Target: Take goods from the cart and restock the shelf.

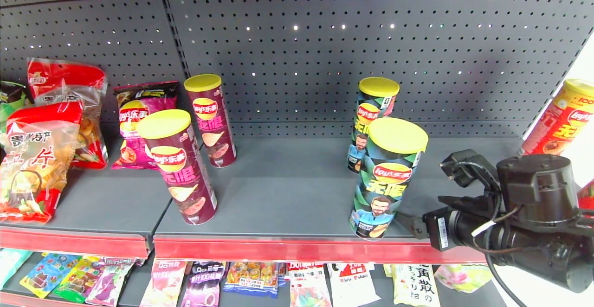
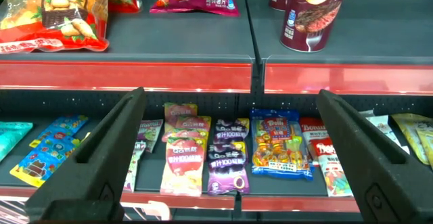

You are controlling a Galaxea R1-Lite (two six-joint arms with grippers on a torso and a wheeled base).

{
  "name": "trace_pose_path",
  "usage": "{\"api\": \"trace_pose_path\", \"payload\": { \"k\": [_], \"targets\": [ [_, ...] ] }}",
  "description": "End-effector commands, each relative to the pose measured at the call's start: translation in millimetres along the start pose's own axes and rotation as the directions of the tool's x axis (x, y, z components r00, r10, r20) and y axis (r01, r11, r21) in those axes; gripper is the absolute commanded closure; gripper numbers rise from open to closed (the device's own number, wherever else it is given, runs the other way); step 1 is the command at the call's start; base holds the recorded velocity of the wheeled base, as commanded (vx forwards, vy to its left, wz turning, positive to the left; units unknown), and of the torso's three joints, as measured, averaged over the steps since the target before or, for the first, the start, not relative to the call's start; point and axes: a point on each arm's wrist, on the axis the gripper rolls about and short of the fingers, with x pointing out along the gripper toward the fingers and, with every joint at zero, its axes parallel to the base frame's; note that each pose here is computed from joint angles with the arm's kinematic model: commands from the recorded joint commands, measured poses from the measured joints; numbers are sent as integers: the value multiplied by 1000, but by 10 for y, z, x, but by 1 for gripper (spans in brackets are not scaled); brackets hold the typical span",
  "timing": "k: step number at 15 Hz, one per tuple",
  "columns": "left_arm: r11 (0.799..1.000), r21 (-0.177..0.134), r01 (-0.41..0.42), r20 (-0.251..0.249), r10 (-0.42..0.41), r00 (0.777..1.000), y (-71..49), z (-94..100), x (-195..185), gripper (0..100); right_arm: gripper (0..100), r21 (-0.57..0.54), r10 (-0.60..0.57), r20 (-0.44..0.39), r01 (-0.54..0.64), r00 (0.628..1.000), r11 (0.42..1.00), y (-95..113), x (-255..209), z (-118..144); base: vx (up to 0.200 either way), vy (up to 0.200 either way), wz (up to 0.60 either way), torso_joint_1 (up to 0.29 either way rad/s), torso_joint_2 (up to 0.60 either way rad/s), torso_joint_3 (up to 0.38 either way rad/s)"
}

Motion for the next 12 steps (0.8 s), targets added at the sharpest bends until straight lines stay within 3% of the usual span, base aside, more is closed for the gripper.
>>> {"api": "trace_pose_path", "payload": {
  "k": [1, 6, 9, 12],
  "targets": [
    [1000, 0, 0, -1, 0, 1000, 0, 0, 1, 0, 0, -2, 8, -1, -8, 1000, 1000, 19, -1, -5, 0, 0, 0, 0, 0, 0],
    [1000, 0, 0, -1, 0, 1000, 0, 0, 1, 0, 0, -1, 4, 0, -4, 1000, 1000, 5, -13, -10, 0, 0, 0, 0, 0, 0],
    [1000, 0, 0, -1, 0, 1000, 0, 0, 1, 0, 0, 33, -58, 13, 58, 998, 998, -183, -126, -30, 0, 0, 0, 0, 0, 0],
    [1000, 0, 0, -1, 0, 1000, 0, 0, 1, 0, 0, 16, -73, 34, 73, 997, 997, -239, -243, -59, 0, 0, 0, 0, 0, 0]
  ]
}}
